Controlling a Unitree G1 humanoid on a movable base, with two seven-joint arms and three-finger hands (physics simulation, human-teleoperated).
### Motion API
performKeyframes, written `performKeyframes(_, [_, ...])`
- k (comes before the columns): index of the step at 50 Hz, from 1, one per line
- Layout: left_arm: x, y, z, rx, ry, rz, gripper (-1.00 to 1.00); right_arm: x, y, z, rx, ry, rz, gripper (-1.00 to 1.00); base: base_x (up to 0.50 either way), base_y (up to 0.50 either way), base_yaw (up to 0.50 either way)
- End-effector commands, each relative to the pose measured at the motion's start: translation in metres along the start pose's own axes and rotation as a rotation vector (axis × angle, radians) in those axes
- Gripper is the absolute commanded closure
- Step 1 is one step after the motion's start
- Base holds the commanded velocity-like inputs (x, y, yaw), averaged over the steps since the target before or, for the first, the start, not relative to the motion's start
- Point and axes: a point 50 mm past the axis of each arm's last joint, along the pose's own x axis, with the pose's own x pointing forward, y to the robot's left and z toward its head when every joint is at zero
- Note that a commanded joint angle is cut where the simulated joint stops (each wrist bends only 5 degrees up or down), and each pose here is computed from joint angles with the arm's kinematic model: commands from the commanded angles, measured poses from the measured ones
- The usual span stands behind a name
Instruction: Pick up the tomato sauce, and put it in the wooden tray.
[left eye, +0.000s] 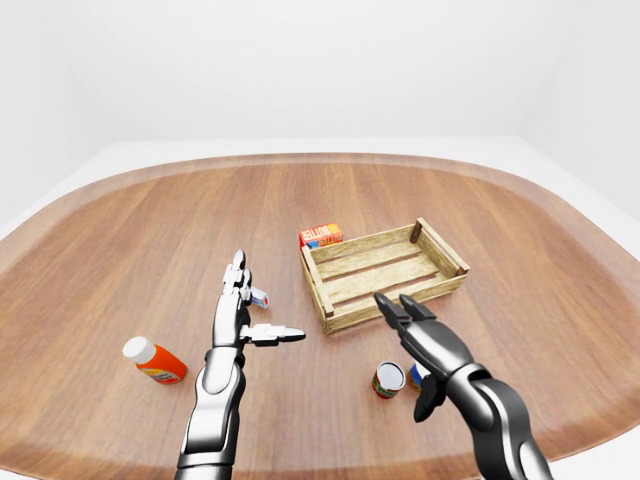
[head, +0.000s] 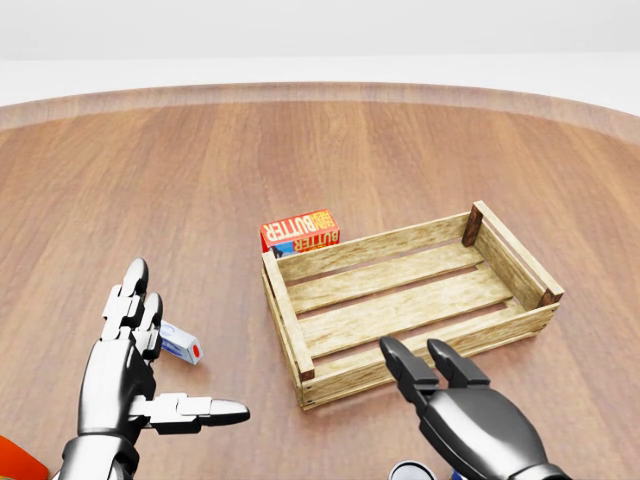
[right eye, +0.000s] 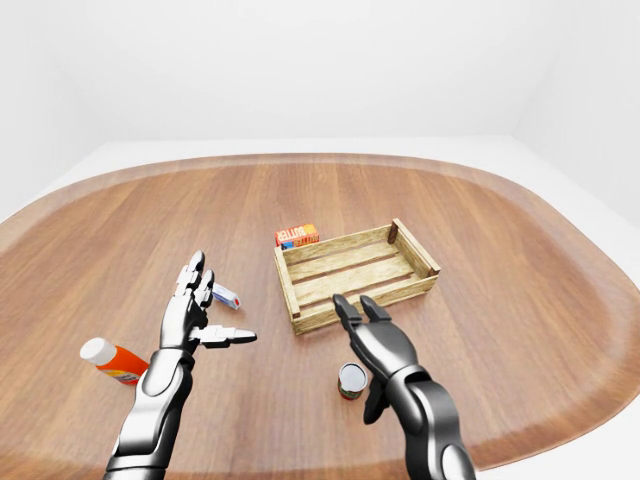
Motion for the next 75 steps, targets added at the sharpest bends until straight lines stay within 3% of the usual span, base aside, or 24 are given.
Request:
performKeyframes(1, [0.000,0.000,0.000,0.001,0.000,0.000,-1.00,0.006,0.004,-0.001,-0.036,0.013,0.024,-1.00,0.00,0.00,0.00])
performKeyframes(33, [0.000,0.000,0.000,-0.001,0.001,0.000,-1.00,0.015,0.022,0.004,-0.170,0.046,0.106,-1.00,0.00,0.00,0.00])
performKeyframes(75, [0.000,0.000,0.000,-0.001,0.000,0.000,-1.00,0.031,0.035,-0.003,-0.171,0.053,0.142,-1.00,0.00,0.00,0.00])
